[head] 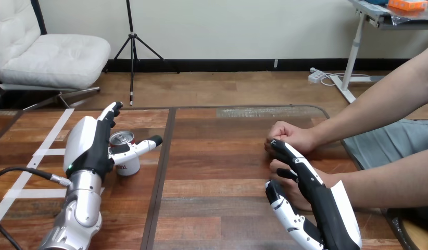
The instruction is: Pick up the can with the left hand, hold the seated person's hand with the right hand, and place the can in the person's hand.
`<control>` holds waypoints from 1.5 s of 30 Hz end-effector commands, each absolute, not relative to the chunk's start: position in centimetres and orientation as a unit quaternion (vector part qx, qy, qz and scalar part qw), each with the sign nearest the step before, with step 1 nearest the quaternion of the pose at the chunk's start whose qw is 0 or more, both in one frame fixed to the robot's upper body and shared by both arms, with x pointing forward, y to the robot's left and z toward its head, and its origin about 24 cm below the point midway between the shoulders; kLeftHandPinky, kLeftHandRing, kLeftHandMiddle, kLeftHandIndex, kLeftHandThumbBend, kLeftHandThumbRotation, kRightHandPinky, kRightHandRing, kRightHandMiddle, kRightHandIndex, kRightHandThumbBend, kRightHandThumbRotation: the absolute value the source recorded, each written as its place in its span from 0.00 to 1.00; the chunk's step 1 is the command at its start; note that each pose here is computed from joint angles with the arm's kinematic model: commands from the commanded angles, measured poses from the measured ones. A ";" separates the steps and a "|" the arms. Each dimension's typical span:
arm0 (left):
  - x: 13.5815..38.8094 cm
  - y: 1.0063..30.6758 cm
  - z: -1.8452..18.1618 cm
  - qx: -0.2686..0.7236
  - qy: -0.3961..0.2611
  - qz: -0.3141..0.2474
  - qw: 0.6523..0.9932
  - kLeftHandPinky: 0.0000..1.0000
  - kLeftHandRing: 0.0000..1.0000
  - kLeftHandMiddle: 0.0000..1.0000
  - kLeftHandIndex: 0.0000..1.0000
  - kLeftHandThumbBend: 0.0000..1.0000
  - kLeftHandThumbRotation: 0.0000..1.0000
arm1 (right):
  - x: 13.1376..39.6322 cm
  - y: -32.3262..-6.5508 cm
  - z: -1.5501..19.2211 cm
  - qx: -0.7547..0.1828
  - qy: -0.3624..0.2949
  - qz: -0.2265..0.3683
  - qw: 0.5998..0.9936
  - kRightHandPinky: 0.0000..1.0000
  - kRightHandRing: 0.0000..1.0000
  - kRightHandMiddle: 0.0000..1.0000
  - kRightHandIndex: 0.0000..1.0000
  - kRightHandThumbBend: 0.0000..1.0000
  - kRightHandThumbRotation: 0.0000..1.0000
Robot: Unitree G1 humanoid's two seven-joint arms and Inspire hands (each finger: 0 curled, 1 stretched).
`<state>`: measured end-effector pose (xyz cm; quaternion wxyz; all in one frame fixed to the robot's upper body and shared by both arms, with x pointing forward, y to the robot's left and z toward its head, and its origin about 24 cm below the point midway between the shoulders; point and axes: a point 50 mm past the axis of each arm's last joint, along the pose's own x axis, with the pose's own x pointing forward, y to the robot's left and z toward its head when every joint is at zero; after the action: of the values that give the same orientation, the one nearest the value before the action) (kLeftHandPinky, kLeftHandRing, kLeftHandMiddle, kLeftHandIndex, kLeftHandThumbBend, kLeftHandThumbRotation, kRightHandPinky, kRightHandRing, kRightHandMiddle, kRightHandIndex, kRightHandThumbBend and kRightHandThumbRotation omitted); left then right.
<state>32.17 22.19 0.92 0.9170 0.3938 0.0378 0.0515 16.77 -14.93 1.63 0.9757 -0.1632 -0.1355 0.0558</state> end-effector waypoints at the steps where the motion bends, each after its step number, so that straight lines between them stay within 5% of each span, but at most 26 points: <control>1: 34.3 21.5 3.7 0.407 -0.002 0.057 0.912 0.77 0.86 0.90 0.91 0.91 0.53 | 17.7 -14.8 3.4 -0.164 -0.179 0.049 0.969 0.81 0.90 0.91 0.88 0.40 0.68; 45: 34.2 21.3 2.6 0.442 0.024 0.034 0.896 0.81 0.90 0.95 0.96 0.97 0.57 | 17.6 -14.8 3.5 -0.164 -0.183 0.059 0.967 0.81 0.89 0.90 0.87 0.41 0.69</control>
<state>32.05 21.83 -0.25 0.8973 0.4351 0.0714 0.0219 16.69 -14.96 1.85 0.9755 -0.1634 -0.1364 0.0562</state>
